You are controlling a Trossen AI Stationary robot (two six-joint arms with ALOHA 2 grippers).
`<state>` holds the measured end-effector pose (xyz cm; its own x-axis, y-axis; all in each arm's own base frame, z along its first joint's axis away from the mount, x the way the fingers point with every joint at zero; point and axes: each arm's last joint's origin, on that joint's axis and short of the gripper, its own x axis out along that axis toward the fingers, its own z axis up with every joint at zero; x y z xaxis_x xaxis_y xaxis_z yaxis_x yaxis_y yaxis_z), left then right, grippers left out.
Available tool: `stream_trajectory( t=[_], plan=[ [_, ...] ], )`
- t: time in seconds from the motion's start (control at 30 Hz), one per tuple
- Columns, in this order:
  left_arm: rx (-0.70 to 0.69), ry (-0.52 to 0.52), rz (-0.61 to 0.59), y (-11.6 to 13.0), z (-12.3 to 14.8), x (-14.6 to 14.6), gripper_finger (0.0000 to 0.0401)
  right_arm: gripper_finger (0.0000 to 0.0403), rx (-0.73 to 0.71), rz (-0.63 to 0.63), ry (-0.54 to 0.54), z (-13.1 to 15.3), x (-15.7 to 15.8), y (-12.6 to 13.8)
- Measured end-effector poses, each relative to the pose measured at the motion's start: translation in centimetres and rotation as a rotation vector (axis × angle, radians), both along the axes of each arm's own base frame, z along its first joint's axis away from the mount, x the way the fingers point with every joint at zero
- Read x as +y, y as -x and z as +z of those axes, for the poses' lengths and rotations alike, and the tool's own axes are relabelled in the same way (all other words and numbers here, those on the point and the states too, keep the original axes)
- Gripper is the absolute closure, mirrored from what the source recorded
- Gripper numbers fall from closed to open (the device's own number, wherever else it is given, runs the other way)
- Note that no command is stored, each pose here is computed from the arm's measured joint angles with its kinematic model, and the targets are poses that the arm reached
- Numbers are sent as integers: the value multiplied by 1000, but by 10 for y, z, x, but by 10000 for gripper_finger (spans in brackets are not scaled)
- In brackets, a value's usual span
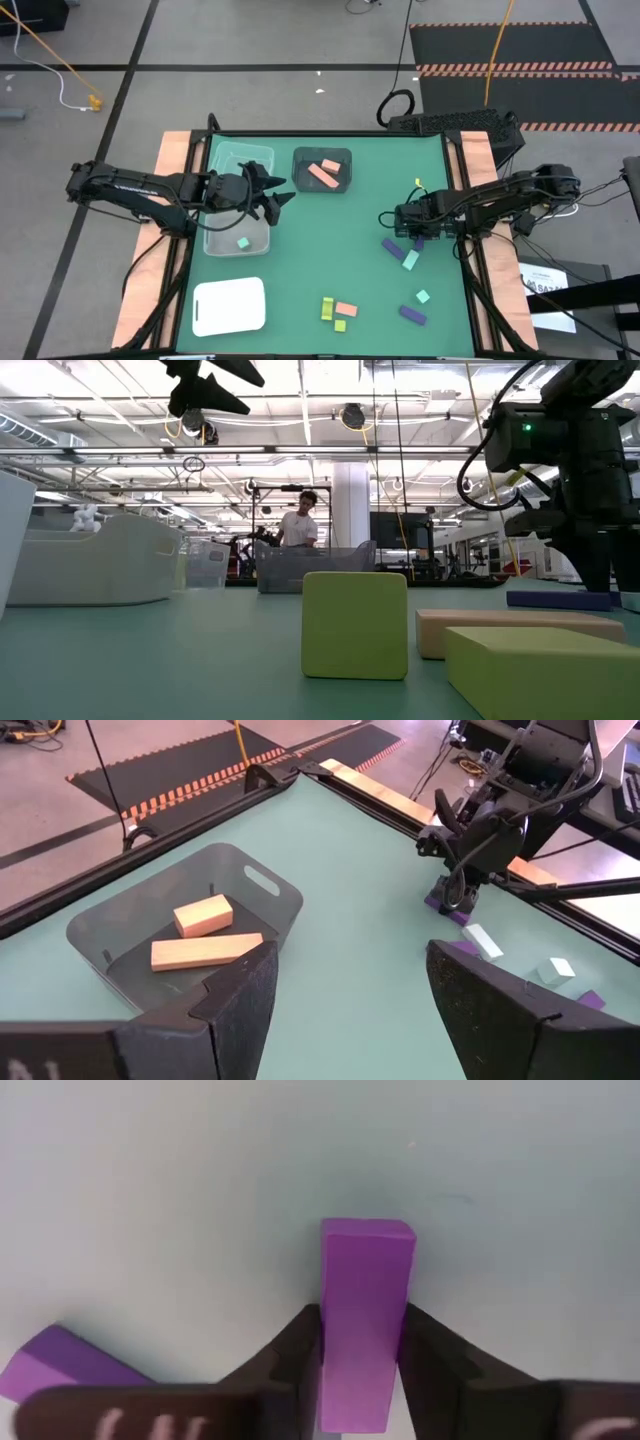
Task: Sort & place blocks by color
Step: Put the top right violet block into the white bin
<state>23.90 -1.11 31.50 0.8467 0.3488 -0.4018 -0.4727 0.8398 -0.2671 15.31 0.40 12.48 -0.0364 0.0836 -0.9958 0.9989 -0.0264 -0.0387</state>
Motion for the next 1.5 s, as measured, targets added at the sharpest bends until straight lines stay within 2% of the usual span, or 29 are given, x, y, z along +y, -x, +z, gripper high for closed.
stream_trajectory(
  t=[0.27, 0.33, 0.5, 0.67, 0.87, 1.03, 1.17, 1.27, 1.37, 1.5],
  plan=[
    [-1, 0, 1, 0, 0, 0, 146, 318, -82, 65, 14, 9, 1, -3],
    [-2, 0, 1, 0, 0, 0, 146, 318, -145, 81, 70, 17, -1, -6],
    [-48, 16, 34, -1, 3, 1, 146, 318, -455, 70, 263, 43, -6, -21],
    [-150, 5, 31, -5, 13, 0, 146, 318, -890, 136, 524, 79, -11, -48],
    [-227, -153, -29, -8, 27, 0, 146, 318, -1304, 268, 827, 125, -11, -68],
    [-244, -309, -65, -9, 34, 0, 146, 318, -1495, 278, 1018, 149, -12, -70],
    [-228, -434, -94, -19, 33, -2, 146, 318, -1581, 193, 1081, 157, -18, -73],
    [-228, -550, -118, -32, 29, -6, 146, 318, -1586, 119, 1108, 155, -21, -78],
    [-198, -663, -133, -47, 20, -8, 146, 318, -1584, 88, 1095, 156, -22, -89],
    [-198, -743, -106, -65, 10, -9, 146, 318, -1597, 80, 1087, 166, -23, -113]
  ],
)
